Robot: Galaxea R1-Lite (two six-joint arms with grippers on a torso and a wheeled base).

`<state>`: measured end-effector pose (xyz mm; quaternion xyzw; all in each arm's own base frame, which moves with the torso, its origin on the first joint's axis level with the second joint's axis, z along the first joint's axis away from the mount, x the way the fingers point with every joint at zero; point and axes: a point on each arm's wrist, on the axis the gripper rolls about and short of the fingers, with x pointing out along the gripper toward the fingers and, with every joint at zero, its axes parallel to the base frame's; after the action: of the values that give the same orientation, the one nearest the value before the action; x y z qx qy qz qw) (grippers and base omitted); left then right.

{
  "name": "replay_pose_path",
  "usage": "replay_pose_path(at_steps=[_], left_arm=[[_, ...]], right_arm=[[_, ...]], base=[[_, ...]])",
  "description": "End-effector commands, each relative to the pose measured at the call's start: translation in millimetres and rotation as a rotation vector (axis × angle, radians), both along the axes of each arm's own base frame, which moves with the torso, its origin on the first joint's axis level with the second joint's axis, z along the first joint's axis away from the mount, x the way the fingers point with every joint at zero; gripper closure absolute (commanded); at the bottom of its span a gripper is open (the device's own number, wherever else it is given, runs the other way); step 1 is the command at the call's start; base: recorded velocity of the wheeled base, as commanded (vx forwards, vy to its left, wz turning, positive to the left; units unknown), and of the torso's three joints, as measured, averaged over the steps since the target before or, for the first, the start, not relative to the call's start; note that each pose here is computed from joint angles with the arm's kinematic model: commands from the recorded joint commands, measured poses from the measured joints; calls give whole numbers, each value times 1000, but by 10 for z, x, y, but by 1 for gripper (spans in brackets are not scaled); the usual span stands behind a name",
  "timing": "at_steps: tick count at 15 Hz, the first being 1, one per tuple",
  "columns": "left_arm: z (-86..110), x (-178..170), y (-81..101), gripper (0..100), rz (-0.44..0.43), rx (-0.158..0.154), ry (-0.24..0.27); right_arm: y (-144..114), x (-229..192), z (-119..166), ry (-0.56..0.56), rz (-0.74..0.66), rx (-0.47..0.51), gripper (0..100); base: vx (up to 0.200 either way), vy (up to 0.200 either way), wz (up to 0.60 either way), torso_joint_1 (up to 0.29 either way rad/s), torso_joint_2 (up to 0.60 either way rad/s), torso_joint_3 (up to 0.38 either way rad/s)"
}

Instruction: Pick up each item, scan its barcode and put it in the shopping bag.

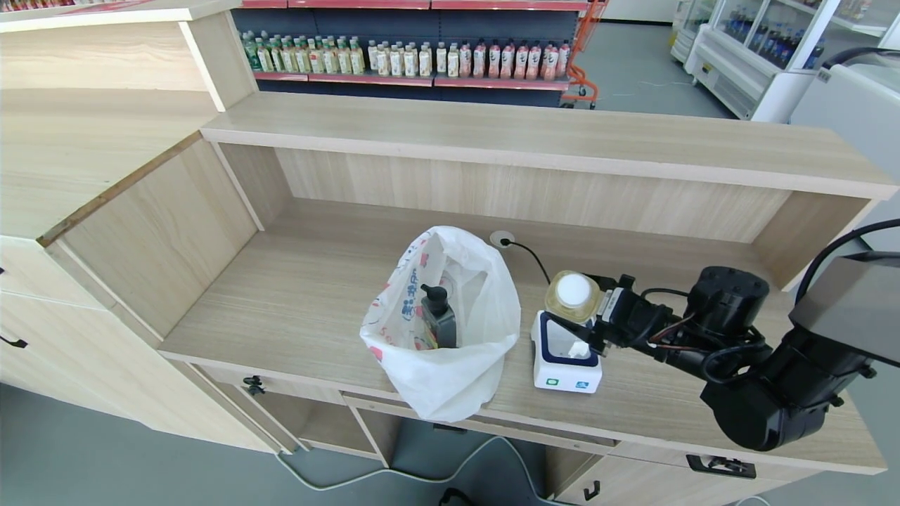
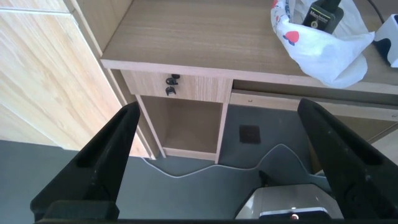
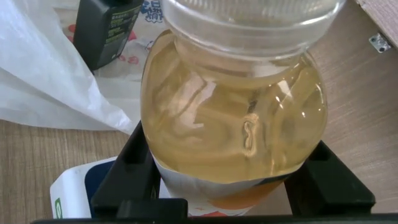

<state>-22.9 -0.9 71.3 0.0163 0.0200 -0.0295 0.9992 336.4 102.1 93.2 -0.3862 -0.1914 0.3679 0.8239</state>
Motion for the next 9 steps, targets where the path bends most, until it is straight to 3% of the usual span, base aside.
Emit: replay_pose_path(at_steps=[1,9], left_arm=[[0,1,0,0,0,0,2],[0,1,0,0,0,0,2]], right_arm=[[3,6,14,-8,0,1,100],[0,-6,21,-26,-1,-15,100]], base=[[0,0,0,0,0,0],[0,0,0,0,0,0]])
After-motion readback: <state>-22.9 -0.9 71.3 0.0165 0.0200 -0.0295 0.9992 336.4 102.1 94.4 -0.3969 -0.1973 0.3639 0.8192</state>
